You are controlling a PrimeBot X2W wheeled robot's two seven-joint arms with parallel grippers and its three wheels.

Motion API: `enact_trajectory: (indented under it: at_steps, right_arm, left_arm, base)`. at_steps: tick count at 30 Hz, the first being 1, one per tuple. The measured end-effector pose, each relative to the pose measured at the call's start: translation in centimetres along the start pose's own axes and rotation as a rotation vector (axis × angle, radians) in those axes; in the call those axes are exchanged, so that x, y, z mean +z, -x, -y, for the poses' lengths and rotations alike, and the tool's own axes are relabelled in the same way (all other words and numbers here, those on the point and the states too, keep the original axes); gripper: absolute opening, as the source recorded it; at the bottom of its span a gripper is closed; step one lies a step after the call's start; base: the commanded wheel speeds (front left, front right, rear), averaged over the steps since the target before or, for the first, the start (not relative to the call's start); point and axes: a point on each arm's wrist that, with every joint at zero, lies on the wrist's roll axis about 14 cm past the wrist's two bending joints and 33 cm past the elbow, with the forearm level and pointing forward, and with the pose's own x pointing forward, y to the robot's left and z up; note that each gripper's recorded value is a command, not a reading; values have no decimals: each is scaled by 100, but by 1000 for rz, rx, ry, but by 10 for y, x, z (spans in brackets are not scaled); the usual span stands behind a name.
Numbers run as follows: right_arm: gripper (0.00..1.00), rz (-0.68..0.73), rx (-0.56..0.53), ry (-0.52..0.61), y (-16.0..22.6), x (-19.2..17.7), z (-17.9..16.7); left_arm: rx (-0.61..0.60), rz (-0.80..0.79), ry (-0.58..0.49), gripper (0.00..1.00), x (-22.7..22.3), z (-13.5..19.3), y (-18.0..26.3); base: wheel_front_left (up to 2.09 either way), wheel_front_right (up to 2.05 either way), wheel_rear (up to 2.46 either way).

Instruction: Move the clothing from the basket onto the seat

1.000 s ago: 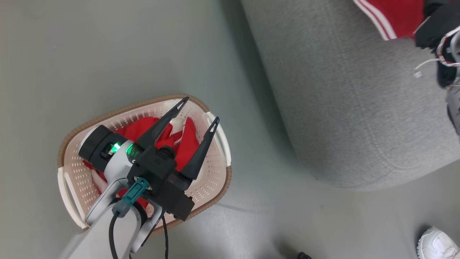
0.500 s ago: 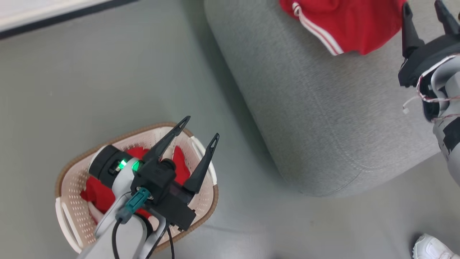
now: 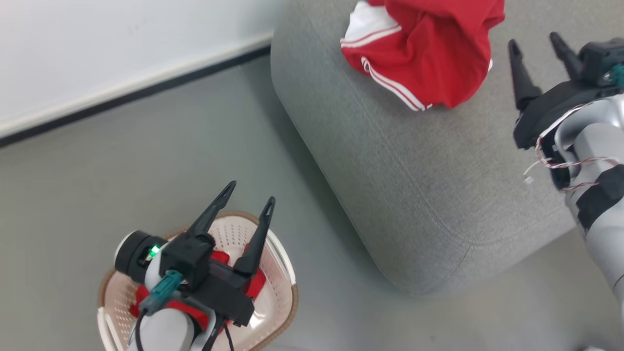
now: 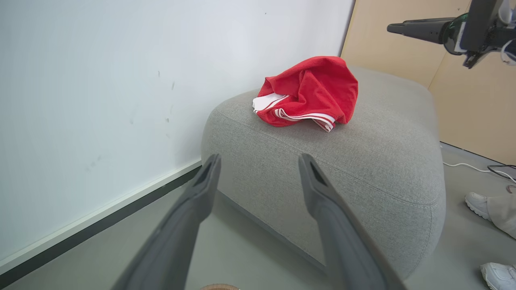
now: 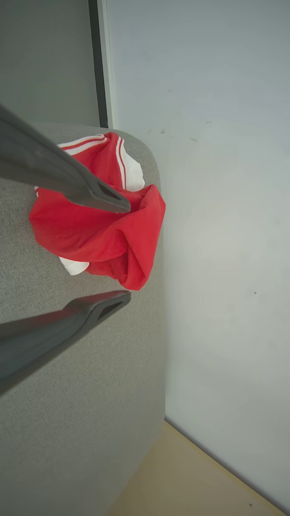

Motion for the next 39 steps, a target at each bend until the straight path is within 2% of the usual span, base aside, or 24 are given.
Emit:
enact_trajectory:
  at_steps: [4, 10, 24, 39]
  right_arm:
    - [100, 49, 38, -18, 10, 15, -13]
    - [100, 100, 125, -72, 26, 25, -50]
    - [100, 191, 332, -201, 63, 36, -142]
    - [100, 270, 427, -289, 109, 42, -205]
  left_arm:
    - [59, 28, -10, 100, 12, -8, 12]
    - [191, 31, -25, 100, 20, -28, 43]
    - [546, 87, -30, 100, 43, -86, 147]
    - [801, 123, -30, 100, 46, -104, 248]
  base:
    - [0, 0, 0]
    - [0, 0, 0]
    - [0, 0, 0]
    - [0, 0, 0]
